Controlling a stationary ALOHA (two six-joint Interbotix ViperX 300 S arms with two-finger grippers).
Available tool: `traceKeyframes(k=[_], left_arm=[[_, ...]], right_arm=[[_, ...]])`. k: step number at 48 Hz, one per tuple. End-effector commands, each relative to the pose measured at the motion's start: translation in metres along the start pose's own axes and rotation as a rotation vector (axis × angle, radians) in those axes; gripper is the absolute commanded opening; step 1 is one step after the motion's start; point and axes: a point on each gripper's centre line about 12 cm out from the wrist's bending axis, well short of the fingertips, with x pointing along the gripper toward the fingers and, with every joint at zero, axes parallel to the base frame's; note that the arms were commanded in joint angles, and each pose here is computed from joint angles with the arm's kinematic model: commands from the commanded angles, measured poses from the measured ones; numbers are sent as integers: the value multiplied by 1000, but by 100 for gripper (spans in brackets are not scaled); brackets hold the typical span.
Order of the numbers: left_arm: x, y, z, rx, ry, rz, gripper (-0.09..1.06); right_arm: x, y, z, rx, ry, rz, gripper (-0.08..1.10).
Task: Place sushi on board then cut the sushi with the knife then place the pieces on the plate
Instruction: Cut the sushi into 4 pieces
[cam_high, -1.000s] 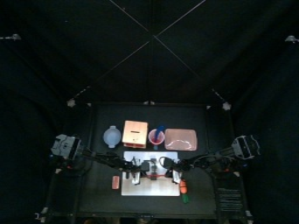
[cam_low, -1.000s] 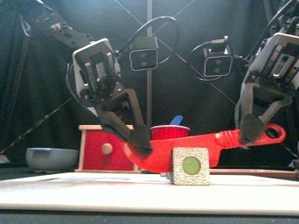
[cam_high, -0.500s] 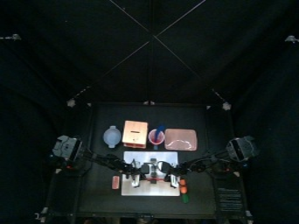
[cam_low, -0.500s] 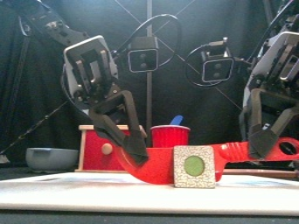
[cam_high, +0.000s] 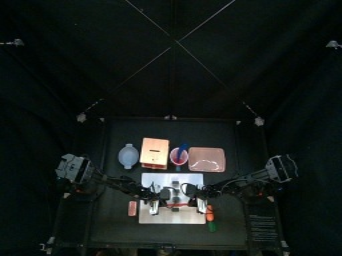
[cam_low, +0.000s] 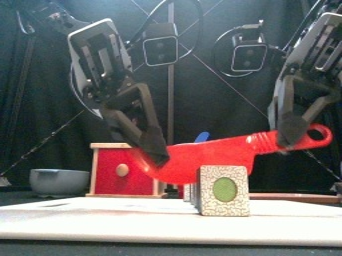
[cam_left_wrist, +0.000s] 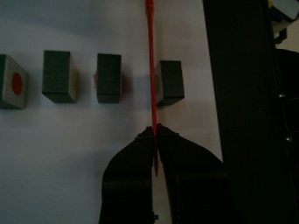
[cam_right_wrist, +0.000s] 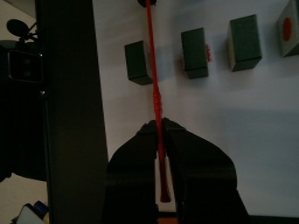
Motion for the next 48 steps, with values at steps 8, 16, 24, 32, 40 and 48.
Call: traceKeyframes(k=[8,16,24,32,40,48], left_arm=[[-29,10,32,97,-112,22,40],[-35,20,45,150,-184,47,41],[-37,30,51,158,-242,66,41],[-38,37,55,149,-279,77,48],[-39,42,59,142,-297,87,61],[-41,46,64,141,-331,94,70]], right_arm=[[-44,1,27,-57,-118,27,36],[-58,-8,27,-49,-145,18,36],[-66,-16,23,-41,-159,3,36],[-76,-16,19,-49,-182,9,36],[-86,-18,14,-51,-203,12,36],[-97,-20,1,-39,-214,25,36]])
